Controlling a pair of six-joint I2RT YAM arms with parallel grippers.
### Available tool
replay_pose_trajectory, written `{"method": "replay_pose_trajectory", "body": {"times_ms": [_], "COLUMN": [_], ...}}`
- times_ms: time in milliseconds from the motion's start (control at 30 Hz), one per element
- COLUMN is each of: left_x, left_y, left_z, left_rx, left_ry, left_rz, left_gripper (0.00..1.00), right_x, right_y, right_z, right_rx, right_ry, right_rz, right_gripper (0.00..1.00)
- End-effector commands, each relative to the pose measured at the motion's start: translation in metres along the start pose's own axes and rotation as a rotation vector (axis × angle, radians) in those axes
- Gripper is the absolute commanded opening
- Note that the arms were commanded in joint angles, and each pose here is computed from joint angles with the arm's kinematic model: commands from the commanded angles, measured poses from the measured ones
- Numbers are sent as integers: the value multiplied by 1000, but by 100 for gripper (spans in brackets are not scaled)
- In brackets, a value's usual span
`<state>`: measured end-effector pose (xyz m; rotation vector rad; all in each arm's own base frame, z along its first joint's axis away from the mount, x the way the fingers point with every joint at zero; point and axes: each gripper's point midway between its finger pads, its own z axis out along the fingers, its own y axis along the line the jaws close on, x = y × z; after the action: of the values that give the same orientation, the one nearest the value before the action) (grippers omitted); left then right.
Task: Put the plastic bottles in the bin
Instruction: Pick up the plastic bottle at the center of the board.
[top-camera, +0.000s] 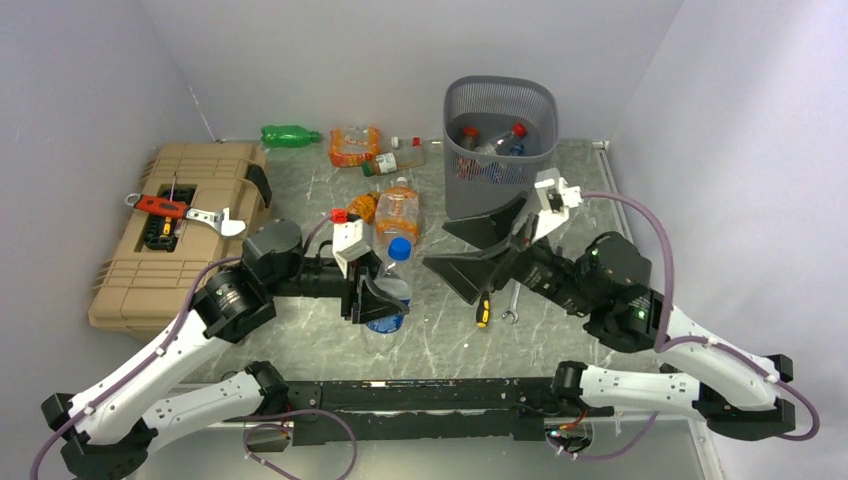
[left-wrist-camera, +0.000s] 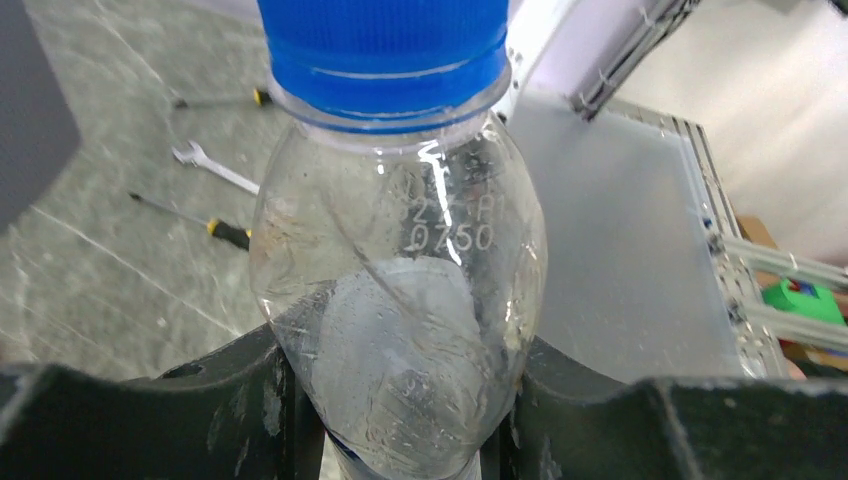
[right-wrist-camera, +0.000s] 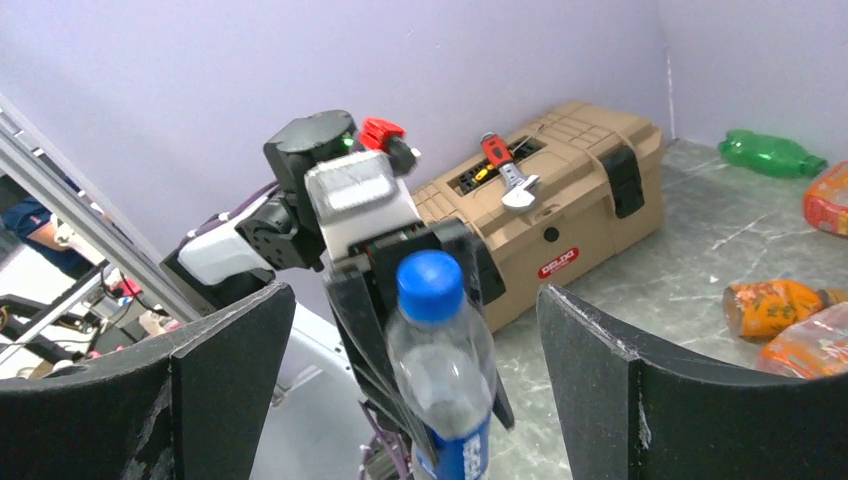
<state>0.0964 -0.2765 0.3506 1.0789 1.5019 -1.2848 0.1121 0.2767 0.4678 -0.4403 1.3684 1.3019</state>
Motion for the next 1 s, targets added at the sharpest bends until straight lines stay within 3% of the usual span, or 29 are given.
{"method": "replay_pose_trajectory", "body": {"times_ms": [0, 300, 733, 833, 867, 900, 967], "left_x": [6, 6, 8, 9, 9, 10, 10], "left_y": [-20, -18, -17, -17, -17, -17, -14], "left_z": [-8, -8, -8, -7, -7, -7, -9], "left_rx": [96, 75, 71, 75, 76, 73, 50], "left_ry": [58, 44, 33, 35, 38, 39, 38], "left_rz": [8, -5, -9, -10, -14, -13, -10], "left_gripper": [28, 25, 26, 35, 45, 57, 75], "right_x": [8, 35, 45, 46, 46, 46, 43], "right_y": [10, 9, 10, 11, 11, 11, 9], "right_z": [18, 42, 46, 47, 46, 46, 45], "right_rx": [-23, -4, -20, -31, -34, -32, -24], "right_ry": [68, 189, 208, 206, 208, 205, 195], "right_rz": [21, 67, 77, 70, 66, 64, 58], "right_gripper": [93, 77, 38, 21, 6, 0, 0]}}
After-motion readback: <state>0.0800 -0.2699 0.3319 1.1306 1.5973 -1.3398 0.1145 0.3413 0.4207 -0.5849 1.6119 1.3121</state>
